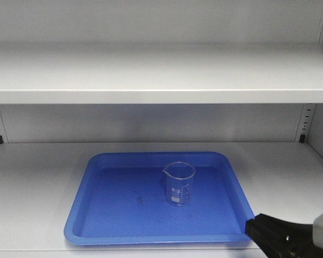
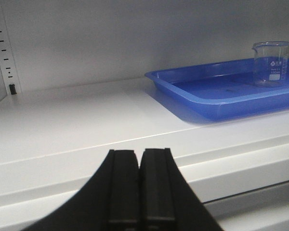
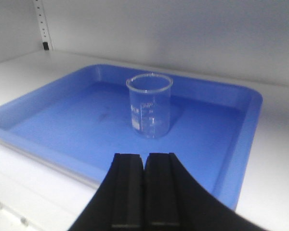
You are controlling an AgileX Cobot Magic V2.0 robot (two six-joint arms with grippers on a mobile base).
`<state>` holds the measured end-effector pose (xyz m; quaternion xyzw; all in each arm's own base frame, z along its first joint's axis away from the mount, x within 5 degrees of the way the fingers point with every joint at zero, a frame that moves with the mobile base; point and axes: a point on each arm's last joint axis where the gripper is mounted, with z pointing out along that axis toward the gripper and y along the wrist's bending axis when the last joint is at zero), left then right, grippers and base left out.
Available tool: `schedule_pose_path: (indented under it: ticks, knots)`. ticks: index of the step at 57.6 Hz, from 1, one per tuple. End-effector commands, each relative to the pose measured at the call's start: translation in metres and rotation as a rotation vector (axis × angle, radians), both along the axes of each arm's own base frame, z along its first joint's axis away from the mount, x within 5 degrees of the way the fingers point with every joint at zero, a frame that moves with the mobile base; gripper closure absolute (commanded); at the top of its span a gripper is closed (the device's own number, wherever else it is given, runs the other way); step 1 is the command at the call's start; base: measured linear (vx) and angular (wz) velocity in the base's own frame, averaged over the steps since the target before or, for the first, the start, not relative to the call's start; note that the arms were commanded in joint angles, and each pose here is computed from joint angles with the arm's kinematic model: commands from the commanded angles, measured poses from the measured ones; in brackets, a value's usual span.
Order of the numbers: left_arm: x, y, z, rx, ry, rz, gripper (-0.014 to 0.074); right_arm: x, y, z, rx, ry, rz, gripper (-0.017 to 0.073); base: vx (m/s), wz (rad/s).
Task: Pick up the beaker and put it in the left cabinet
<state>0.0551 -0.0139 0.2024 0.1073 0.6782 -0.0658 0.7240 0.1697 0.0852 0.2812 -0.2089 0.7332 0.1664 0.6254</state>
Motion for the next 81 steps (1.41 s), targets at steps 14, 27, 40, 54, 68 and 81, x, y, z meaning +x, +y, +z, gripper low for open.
schedule_pose_path:
  ticks: [14,27,40,54,68,81]
  knots:
    - [-0.001,0.000,0.003,-0.032,-0.079,-0.004,0.0593,-0.003,0.000,0.004,0.030,-0.031,0.011,0.0568,0.00,0.00]
    - [-0.001,0.000,0.003,-0.032,-0.079,-0.004,0.0593,-0.002,-0.001,0.006,0.207,0.055,-0.030,0.0568,0.00,0.00]
    - [-0.001,0.000,0.003,-0.032,-0.079,-0.004,0.0593,-0.012,-0.013,0.014,0.225,0.046,-0.104,0.0568,0.00,0.00]
    - [-0.001,0.000,0.003,-0.032,-0.079,-0.004,0.0593,-0.033,-0.047,0.024,0.157,0.009,-0.283,0.0568,0.00,0.00]
    - [-0.001,0.000,0.003,-0.032,-0.079,-0.004,0.0593,-0.064,-0.077,0.017,0.139,-0.071,-0.472,0.0568,0.00,0.00]
    - [-0.001,0.000,0.003,-0.032,-0.079,-0.004,0.0593,-0.096,-0.083,-0.036,0.158,-0.191,-0.503,0.0568,0.00,0.00]
